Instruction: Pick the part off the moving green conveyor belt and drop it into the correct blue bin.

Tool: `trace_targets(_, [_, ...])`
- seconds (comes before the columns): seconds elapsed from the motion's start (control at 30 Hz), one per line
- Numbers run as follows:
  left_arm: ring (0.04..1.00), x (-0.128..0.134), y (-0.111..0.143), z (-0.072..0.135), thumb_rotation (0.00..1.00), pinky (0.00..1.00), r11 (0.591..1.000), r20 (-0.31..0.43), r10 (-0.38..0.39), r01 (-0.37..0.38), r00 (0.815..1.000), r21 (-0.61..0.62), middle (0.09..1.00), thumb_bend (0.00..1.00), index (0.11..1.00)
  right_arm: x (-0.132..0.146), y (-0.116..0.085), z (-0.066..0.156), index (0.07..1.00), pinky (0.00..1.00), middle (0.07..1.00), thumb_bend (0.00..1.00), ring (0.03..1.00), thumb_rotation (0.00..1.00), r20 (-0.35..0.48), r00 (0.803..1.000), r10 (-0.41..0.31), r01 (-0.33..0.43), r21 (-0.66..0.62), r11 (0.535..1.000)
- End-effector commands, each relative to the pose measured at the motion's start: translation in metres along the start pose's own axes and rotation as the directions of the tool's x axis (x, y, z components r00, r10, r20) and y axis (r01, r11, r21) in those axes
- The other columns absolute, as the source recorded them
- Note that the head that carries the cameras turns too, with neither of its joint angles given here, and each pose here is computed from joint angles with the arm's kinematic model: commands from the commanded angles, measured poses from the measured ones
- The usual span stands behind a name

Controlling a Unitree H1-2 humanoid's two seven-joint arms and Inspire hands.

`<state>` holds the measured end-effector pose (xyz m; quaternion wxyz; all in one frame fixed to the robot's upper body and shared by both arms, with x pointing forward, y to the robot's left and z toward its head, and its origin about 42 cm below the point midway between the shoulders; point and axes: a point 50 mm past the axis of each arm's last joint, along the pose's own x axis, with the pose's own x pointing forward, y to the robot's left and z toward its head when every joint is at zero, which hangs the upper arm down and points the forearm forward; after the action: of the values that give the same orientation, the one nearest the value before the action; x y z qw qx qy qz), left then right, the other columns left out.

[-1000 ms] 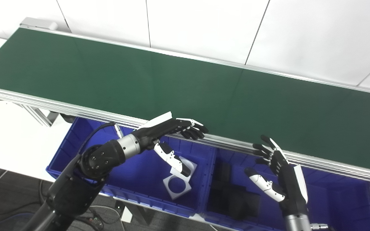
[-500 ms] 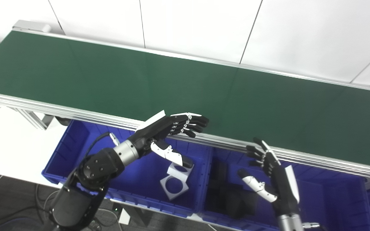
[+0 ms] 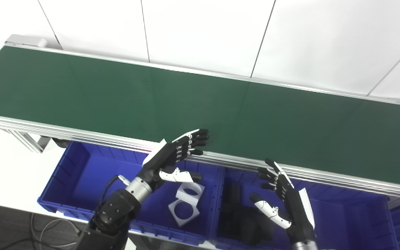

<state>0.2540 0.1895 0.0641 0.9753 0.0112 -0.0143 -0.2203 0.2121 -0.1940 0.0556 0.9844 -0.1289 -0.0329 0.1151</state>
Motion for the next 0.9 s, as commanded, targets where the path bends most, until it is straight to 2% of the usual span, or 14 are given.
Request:
trace_targets(0.0, [0.866, 0.006, 0.001, 0.006, 0.46, 0.84, 1.000, 0.071, 0.019, -0.019, 0.997, 0.008, 0.872, 1.00, 0.884, 0.002, 0.002, 0.008, 0.901, 0.70, 0.811, 0.55, 0.790, 0.51, 0.079, 0.997, -0.017, 0.016, 0.009, 1.000])
trace_targets(0.17, [0.864, 0.003, -0.002, -0.008, 0.44, 0.85, 0.999, 0.055, 0.030, -0.028, 0.998, -0.038, 0.865, 1.00, 0.868, 0.000, 0.005, 0.005, 0.907, 0.70, 0.816, 0.55, 0.791, 0.57, 0.080, 0.997, -0.021, 0.020, 0.004, 1.000])
trace_targets(0.47, [0.862, -0.005, -0.003, -0.026, 0.37, 0.80, 0.997, 0.028, 0.033, -0.031, 0.999, -0.076, 0.857, 1.00, 0.872, -0.001, 0.010, 0.001, 0.905, 0.70, 0.819, 0.55, 0.796, 0.59, 0.086, 0.996, -0.027, 0.026, 0.015, 1.000])
trace_targets(0.87, [0.842, -0.012, 0.005, -0.048, 0.28, 0.84, 0.995, -0.012, 0.018, -0.019, 1.000, -0.102, 0.833, 1.00, 0.840, 0.001, 0.020, -0.004, 0.911, 0.71, 0.832, 0.56, 0.808, 0.61, 0.079, 0.996, -0.048, 0.046, 0.026, 0.999])
